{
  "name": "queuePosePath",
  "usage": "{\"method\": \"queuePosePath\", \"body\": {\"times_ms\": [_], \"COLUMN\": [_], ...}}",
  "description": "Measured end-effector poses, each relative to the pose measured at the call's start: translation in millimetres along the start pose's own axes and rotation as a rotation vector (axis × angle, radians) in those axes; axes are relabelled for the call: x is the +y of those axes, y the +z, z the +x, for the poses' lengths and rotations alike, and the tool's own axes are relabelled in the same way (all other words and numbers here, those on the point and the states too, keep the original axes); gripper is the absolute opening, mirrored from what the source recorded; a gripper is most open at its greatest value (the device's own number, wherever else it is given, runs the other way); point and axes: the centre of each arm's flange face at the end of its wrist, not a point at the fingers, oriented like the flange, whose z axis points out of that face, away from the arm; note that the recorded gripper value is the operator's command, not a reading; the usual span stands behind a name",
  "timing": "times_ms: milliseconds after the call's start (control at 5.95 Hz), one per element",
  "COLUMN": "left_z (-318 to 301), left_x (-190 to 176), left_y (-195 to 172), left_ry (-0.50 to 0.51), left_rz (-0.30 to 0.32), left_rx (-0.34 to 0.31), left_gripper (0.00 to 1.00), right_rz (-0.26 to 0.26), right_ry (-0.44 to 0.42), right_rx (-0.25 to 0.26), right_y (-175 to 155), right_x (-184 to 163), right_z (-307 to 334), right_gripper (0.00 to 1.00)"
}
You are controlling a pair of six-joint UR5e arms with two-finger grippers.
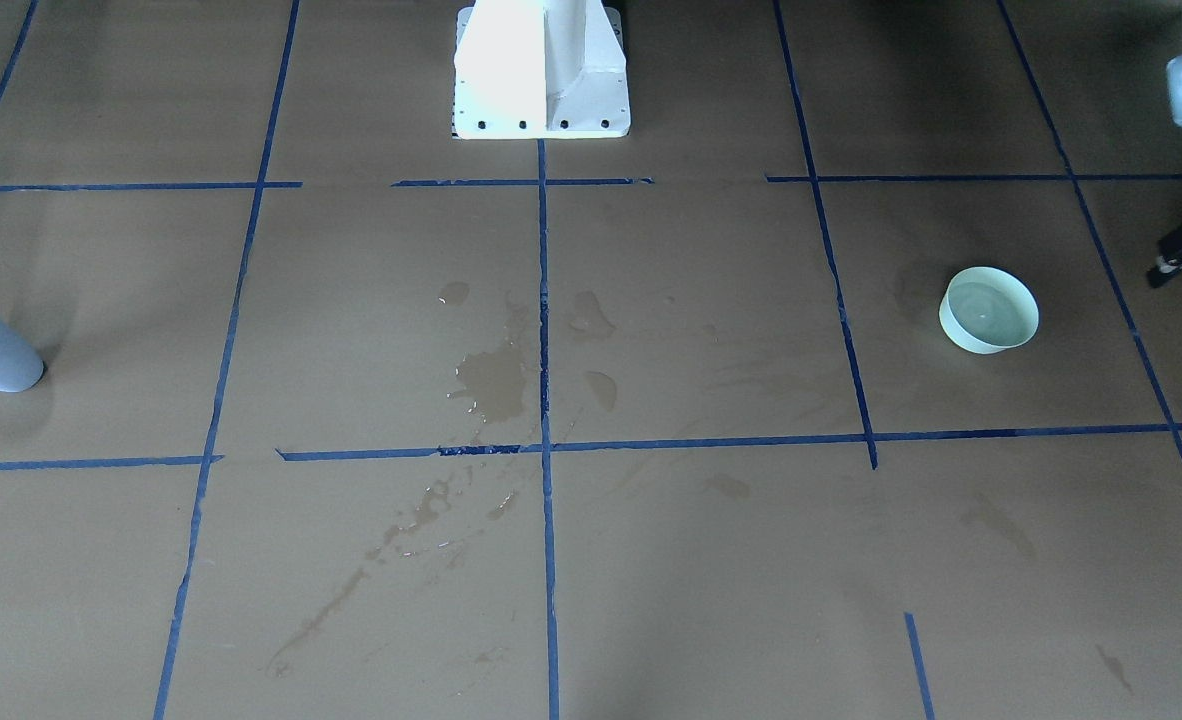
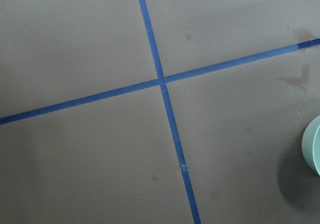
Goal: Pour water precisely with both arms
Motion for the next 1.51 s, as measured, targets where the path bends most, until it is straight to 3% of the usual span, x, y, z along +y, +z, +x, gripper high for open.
{"method": "queuePosePath", "body": {"times_ms": [336,841,1009,1177,1513], "left_z": [23,30,37,41,43], "left_x": [20,42,46,47,46], "left_y": [62,106,114,118,121], "left_ry": [-0.086,-0.128,-0.154,-0.162,-0.162], "left_rz": [0.001,-0.036,-0.054,-0.053,-0.037], "left_rx": [0.072,0.110,0.112,0.103,0.086], "left_gripper": [1.00,1.00,0.68,0.08,0.00], "right_rz": [-0.001,-0.002,-0.002,-0.002,-0.001], "right_ry": [0.000,0.001,0.000,-0.001,-0.004], "right_rx": [0.001,0.002,0.002,0.002,0.003], "right_y": [1,1,1,1,0], "right_x": [1,2,2,2,2], "right_z": [1,1,1,1,1], "right_gripper": [1.00,1.00,1.00,1.00,1.00]}}
